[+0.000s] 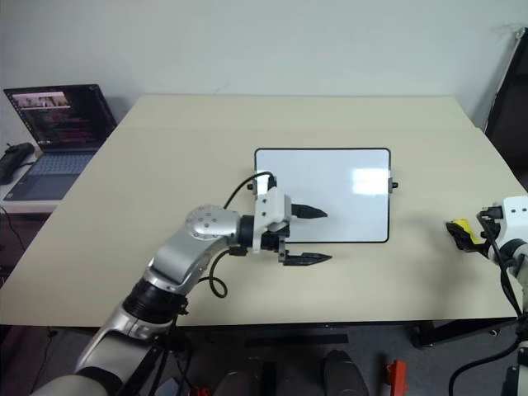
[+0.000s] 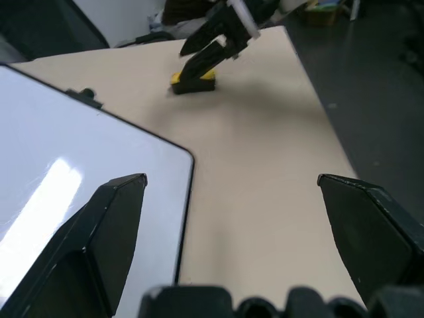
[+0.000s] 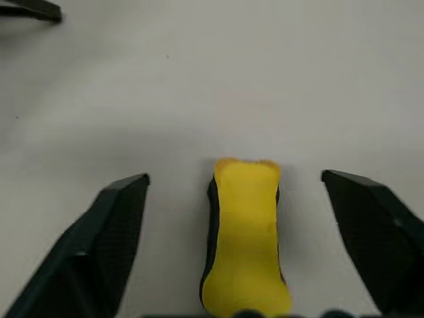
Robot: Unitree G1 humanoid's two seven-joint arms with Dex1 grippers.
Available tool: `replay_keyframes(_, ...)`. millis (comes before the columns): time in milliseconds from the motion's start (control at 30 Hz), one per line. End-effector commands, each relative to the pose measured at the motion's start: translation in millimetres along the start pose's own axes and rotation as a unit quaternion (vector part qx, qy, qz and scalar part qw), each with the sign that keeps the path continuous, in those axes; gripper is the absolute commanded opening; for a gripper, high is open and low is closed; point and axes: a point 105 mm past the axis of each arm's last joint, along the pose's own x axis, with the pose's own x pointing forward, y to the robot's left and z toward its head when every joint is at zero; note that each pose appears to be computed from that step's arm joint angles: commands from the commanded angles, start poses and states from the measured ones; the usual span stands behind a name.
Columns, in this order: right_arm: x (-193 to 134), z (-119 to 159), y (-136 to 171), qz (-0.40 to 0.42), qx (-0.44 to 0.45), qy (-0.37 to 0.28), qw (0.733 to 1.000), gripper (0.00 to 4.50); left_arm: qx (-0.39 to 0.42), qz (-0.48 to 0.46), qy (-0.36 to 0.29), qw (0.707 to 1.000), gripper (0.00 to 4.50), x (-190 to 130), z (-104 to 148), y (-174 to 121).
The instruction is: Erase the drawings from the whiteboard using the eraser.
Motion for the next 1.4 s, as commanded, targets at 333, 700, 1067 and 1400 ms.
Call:
replay_keyframes(333, 36.6, 48.5, 39.4, -0.078, 0.033, -0.200, 0.976, 4.48, -0.020, 0.470, -0.017, 0.882, 4.50, -130.9, -22.2, 105.2)
replay_keyframes(700, 54.1, 25.6, 70.4, -0.066, 0.061, -0.232, 0.968, 4.48, -0.017, 0.594, 0.033, 0.803, 4.50, -141.3, -85.5, 106.0)
replay_keyframes(1067, 57.3, -1.0, 86.9, -0.066, 0.123, -0.228, 0.964, 4.48, -0.065, 0.612, 0.012, 0.788, 4.50, -109.7, -113.4, 92.4)
replay_keyframes(1400, 66.8, 9.0, 81.6, -0.111, 0.110, -0.236, 0.959, 4.48, -0.074, 0.592, 0.062, 0.800, 4.50, -106.3, -145.6, 93.0)
